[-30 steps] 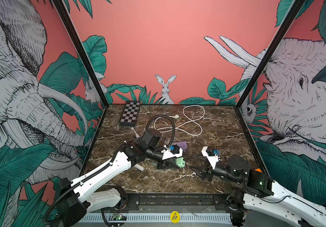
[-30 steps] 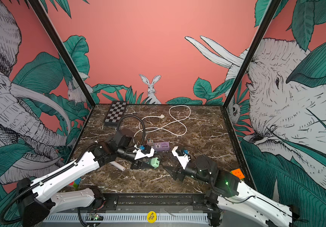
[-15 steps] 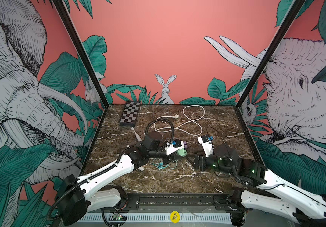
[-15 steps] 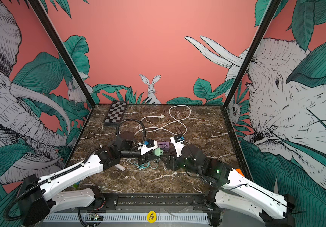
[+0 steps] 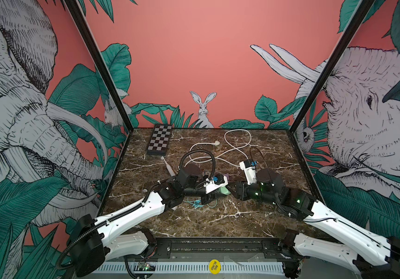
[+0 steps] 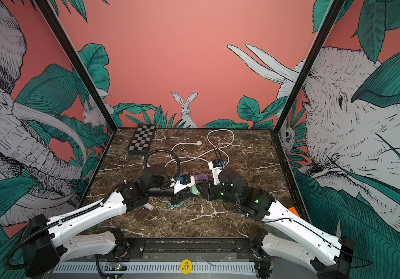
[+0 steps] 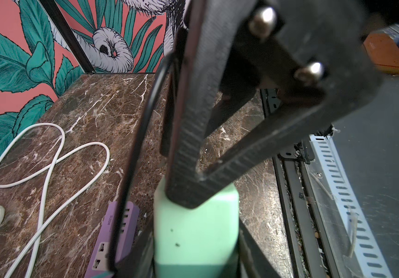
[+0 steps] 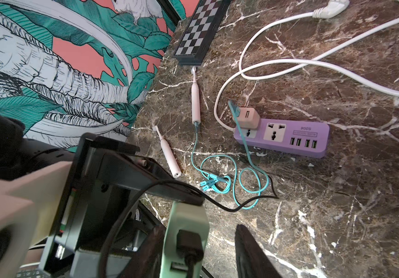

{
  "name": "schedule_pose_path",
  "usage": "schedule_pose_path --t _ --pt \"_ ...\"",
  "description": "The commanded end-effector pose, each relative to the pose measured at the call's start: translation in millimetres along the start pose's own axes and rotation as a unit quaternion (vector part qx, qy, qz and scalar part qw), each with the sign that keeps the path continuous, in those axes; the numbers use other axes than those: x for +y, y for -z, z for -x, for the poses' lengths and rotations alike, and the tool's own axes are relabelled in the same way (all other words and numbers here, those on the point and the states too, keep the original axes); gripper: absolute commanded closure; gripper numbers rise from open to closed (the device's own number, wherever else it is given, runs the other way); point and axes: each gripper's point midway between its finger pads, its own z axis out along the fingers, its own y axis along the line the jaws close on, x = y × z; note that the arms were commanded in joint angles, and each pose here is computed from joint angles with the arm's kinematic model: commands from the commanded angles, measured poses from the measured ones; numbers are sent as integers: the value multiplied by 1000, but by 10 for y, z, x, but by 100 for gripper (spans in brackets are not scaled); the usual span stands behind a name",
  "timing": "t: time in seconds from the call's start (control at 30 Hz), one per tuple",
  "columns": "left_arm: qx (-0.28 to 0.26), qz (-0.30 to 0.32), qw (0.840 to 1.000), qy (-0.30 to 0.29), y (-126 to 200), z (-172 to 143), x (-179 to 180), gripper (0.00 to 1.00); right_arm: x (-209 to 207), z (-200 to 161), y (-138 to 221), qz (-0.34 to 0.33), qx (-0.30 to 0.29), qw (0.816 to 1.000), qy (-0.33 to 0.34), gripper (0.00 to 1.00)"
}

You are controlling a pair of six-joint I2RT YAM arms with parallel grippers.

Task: Charge the electric toothbrush
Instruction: Insert the charging cable into the plug, then insert the plug into the socket.

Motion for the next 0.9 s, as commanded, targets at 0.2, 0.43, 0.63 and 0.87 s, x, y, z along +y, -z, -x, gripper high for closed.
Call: schedule_pose_path --t 0.2,0.43,0.63,0.87 --pt "-14 34 999 -36 41 84 69 100 239 5 -68 54 29 998 -13 57" --pt "-15 33 998 -49 50 66 37 100 201 32 -85 48 27 998 -14 74" --pt "-8 27 998 -54 29 51 21 89 160 51 -102 42 25 999 -12 99" --pt "-8 41 997 -57 54 96 62 51 -22 189 175 -21 3 999 47 100"
